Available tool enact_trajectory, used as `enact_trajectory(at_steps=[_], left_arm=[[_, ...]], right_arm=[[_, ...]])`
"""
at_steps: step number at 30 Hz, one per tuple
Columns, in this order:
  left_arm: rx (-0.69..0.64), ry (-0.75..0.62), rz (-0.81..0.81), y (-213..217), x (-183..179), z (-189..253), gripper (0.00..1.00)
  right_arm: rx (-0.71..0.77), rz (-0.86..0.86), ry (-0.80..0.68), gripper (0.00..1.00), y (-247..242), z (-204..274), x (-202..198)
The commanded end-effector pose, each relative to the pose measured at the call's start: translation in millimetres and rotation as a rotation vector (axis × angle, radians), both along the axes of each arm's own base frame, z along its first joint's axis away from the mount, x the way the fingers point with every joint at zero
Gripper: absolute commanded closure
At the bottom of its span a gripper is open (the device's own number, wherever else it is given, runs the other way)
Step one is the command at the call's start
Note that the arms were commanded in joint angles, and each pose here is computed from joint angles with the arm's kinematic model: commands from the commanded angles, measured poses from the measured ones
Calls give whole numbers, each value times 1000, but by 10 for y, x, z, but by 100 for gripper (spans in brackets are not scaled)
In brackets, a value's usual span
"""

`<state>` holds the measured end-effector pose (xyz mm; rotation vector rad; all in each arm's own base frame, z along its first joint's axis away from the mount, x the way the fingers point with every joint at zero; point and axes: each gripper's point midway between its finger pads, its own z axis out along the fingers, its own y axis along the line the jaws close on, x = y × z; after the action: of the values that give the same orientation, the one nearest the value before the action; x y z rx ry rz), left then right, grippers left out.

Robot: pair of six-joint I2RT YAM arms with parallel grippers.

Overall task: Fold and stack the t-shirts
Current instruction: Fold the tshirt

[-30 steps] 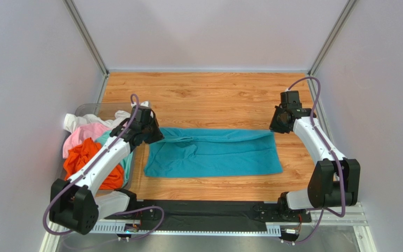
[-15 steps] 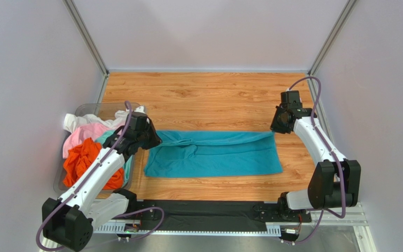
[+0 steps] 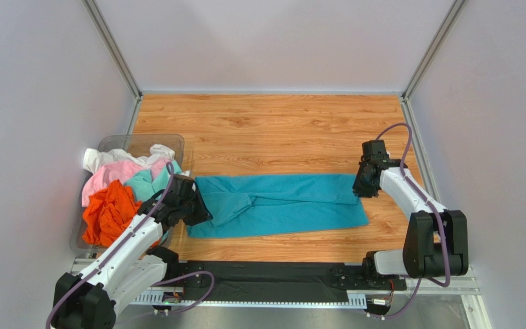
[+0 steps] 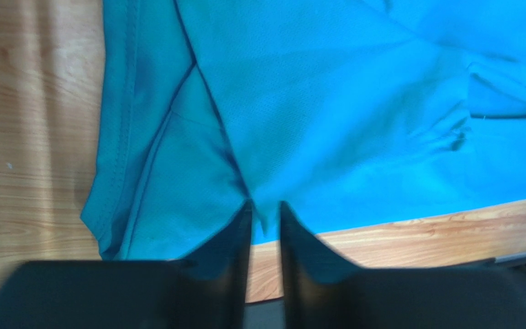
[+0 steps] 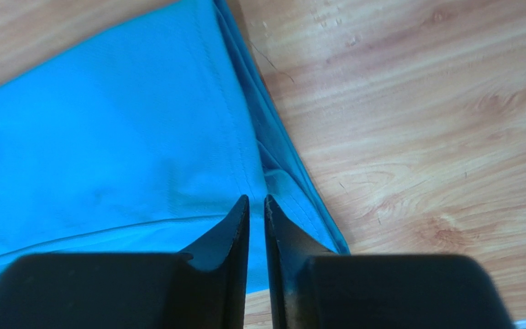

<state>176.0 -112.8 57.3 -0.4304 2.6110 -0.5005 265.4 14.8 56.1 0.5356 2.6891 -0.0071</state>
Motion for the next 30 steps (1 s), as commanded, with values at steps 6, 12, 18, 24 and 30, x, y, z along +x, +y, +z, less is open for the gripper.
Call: enact_trajectory(at_steps=[6,12,18,24,30], left_arm=[[-87,42,-36,-132,-168,64,32],[-141,-88,-73,-222,-27,557,0],[-176,-145,-107,-383,236,759,0],[-180,-35,-150,-635,470,453,0],[-146,91,-140,-767,667,13,0]], right_arm=[[-9,-20,-58,16,-26,55,-6],[126,70,-186,0,241,485,94],[330,194,-319,0,649,670,230],[364,210,-250,0,743,407,397],[365,186,-138,0,768,49,419]])
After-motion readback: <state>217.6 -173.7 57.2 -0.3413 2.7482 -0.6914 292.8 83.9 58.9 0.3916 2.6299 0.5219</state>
